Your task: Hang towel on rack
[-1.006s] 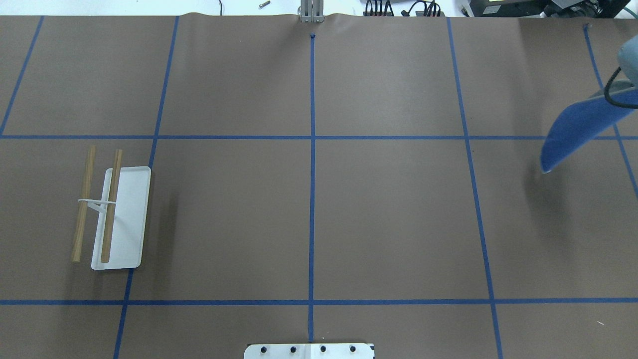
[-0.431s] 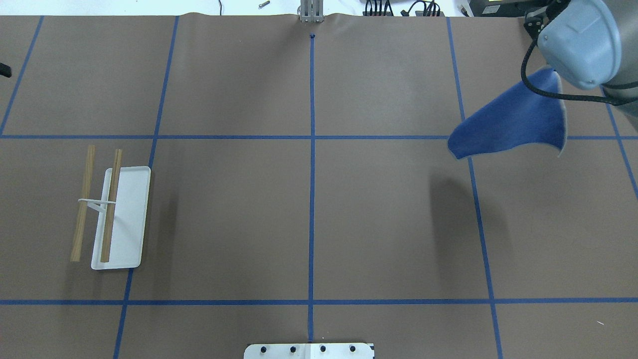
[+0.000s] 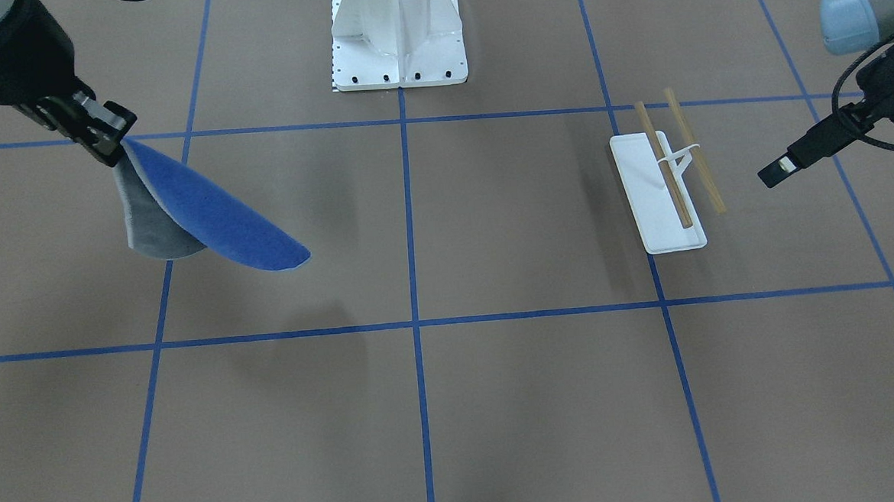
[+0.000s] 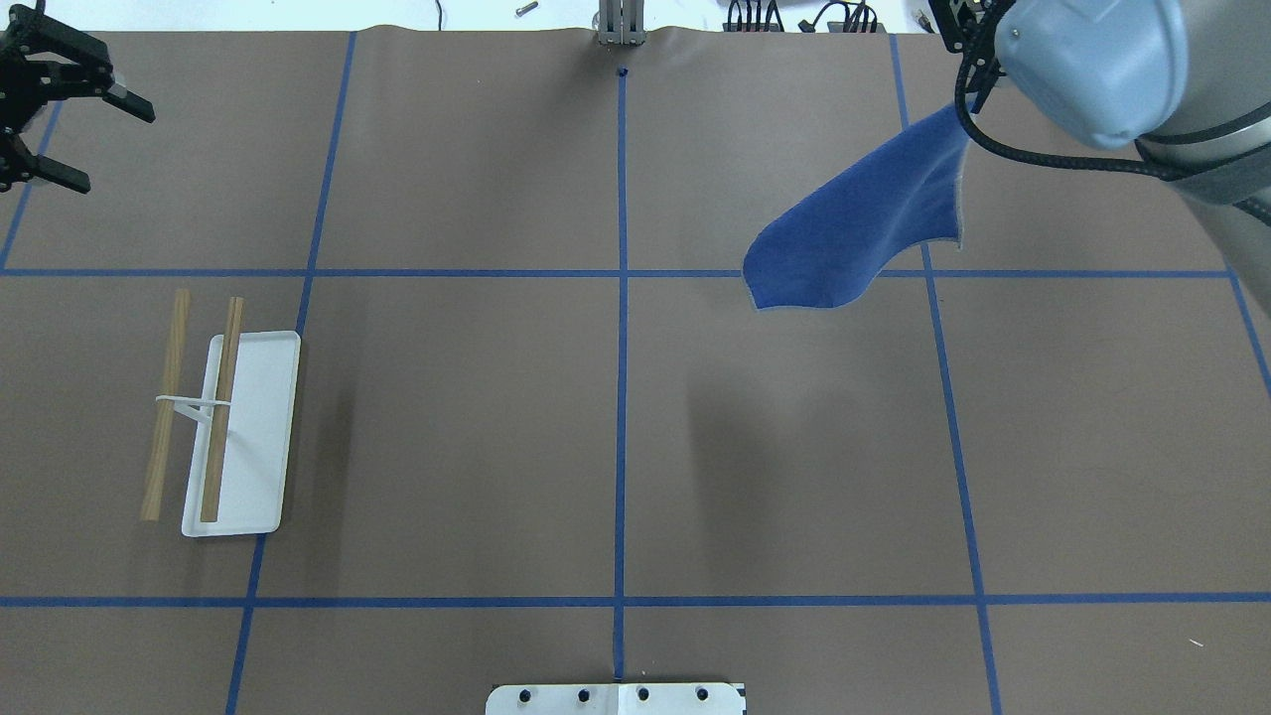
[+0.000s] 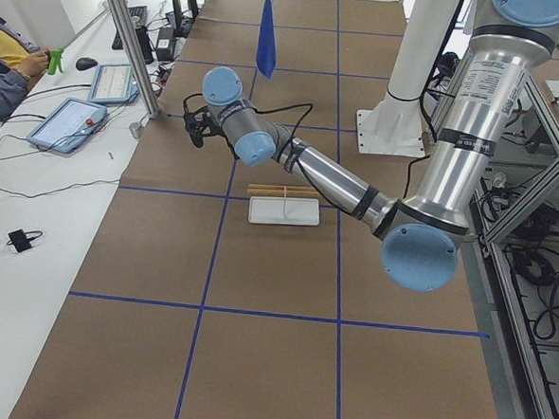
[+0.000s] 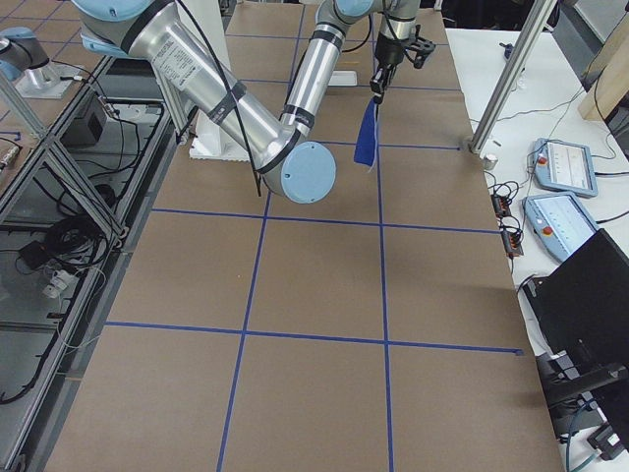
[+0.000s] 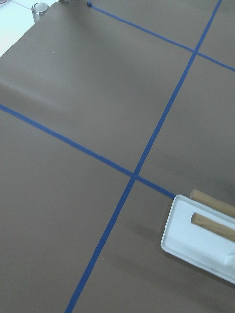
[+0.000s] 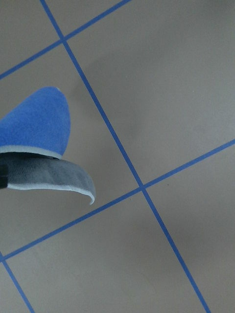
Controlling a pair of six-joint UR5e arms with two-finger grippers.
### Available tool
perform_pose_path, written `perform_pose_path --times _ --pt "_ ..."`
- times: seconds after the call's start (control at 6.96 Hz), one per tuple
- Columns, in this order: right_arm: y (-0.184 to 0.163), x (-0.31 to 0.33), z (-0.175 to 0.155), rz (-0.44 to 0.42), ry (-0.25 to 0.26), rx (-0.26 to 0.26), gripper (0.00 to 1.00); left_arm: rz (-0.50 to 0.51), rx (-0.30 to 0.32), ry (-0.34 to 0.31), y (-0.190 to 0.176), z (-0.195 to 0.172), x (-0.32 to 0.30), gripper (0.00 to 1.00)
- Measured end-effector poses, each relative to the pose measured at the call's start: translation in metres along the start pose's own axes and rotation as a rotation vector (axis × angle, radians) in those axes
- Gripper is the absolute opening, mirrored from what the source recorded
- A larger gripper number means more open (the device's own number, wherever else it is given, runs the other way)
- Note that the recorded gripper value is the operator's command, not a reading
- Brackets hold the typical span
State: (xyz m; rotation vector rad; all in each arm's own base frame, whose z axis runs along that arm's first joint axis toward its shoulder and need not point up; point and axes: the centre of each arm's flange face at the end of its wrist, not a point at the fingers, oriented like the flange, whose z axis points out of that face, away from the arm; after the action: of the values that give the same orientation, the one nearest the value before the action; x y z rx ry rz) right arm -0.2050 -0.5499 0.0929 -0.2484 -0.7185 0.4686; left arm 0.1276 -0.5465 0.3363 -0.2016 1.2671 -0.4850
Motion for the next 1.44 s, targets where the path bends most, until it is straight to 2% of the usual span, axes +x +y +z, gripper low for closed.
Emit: perform_pose_path --times 0.14,0.43,0.86,1.15,1.44 --pt "0.015 -0.019 -0.003 0.025 -0.042 -0.003 0.0 -0.059 -0.024 0.006 0.011 0.015 0.022 0.98" --pt "0.044 -0.05 -0.008 0.062 -0.127 -0.021 0.0 -0.311 -0.082 0.019 0.052 0.054 0.103 0.98" --pt "0.08 -0.076 -0.033 0.067 -0.184 -0.03 0.0 -0.591 -0.064 0.037 0.138 0.14 0.178 0.98" --pt "0.096 -0.095 -0.057 0.079 -0.213 -0.029 0.0 -0.661 -0.069 0.054 0.172 0.168 0.194 0.98" --pt "0.103 -0.105 -0.07 0.085 -0.228 -0.028 0.0 -0.7 -0.094 0.105 0.191 0.183 0.2 0.98"
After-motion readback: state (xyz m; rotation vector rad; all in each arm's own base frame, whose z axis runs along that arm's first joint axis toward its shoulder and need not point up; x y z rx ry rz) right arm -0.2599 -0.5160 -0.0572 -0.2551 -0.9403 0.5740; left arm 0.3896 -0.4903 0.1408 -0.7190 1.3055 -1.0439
